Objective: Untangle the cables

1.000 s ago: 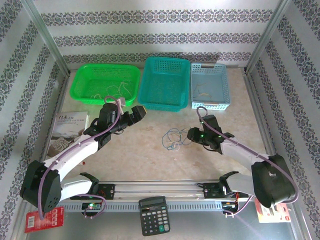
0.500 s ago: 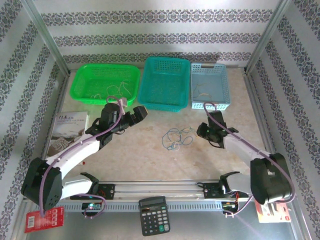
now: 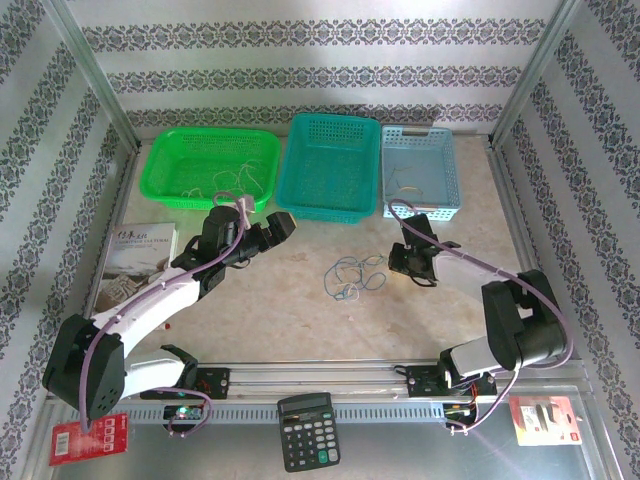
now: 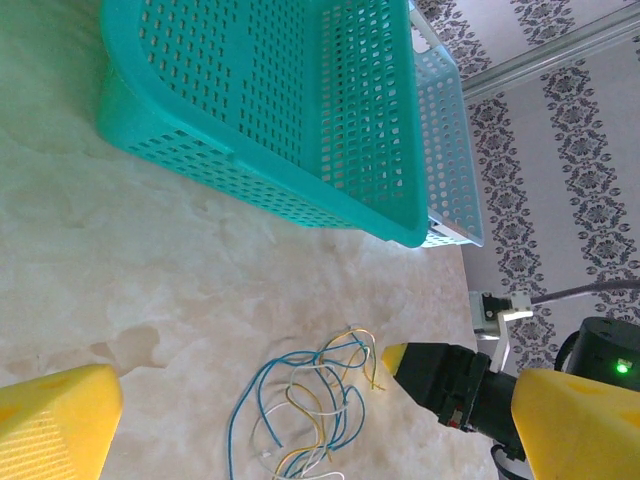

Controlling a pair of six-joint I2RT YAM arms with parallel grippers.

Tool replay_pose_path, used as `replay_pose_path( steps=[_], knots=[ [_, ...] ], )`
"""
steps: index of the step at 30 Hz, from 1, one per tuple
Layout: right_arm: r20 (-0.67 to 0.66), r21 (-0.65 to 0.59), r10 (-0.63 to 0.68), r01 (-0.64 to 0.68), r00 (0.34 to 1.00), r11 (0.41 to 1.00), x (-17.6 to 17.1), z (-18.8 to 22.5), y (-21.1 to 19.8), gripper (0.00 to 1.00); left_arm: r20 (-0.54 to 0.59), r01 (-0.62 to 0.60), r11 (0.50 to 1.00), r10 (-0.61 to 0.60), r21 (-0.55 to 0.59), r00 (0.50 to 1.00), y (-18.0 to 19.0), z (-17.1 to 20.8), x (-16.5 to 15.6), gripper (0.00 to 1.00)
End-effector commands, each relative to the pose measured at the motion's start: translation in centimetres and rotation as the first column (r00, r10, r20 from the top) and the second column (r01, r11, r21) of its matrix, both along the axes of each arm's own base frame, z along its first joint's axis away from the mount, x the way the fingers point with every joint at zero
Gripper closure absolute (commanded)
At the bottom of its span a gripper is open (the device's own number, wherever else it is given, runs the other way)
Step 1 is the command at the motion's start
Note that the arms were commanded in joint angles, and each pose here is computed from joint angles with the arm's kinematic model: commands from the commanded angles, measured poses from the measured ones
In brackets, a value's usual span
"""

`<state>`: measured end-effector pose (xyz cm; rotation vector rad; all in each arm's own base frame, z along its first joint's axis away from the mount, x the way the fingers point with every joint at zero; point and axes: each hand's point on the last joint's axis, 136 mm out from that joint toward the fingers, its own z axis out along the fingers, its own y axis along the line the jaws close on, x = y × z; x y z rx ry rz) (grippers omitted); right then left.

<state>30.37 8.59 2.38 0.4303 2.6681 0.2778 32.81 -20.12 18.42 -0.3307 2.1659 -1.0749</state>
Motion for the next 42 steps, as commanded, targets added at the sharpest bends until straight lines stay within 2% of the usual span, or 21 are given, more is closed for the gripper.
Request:
replay_pose_path(
  steps=[1,14,23,25,28,32,38,42],
  knots=[
    [-0.005,-0.047,0.016,-0.017,1.000,0.999,0.5,-0.2,-0.2,0.76,0.040,0.017,0.999,-0.015,-0.041,0.999,-0.9,1.4,0.1,0.00],
    [-0.044,-0.060,0.049,-0.051,0.998,0.997,1.2,-0.5,0.5,0.74,0.050,0.014,0.999,-0.012,-0.047,0.999,-0.8,1.5,0.0,0.00],
    [-0.121,-0.055,0.114,-0.121,0.986,0.991,0.8,-0.7,1.4,0.73,0.062,0.009,0.999,-0.006,-0.050,0.998,-0.6,2.0,-0.1,0.00],
    [-0.130,-0.044,0.130,-0.137,0.983,0.990,0.8,-0.6,1.7,0.76,0.067,0.011,0.999,-0.008,-0.050,0.998,-0.7,2.1,-0.1,0.00],
    [-0.120,-0.013,0.148,-0.150,0.982,0.989,0.8,-0.3,2.3,0.89,0.068,0.011,0.999,-0.008,-0.049,0.998,-0.7,2.1,-0.1,0.00],
    [-0.090,0.066,0.177,-0.172,0.980,0.983,0.9,0.5,4.4,1.00,0.068,0.010,0.999,-0.007,-0.049,0.998,-0.6,2.1,-0.1,0.00],
    [-0.015,0.104,0.245,-0.243,0.969,0.964,1.0,3.4,7.9,1.00,0.071,0.009,0.999,-0.006,-0.046,0.997,-0.6,2.2,-0.2,0.00],
    [0.038,0.113,0.237,-0.239,0.971,0.964,1.1,5.3,8.4,1.00,0.069,0.008,0.999,-0.005,-0.046,0.998,-0.6,2.1,-0.1,0.00]
  ],
)
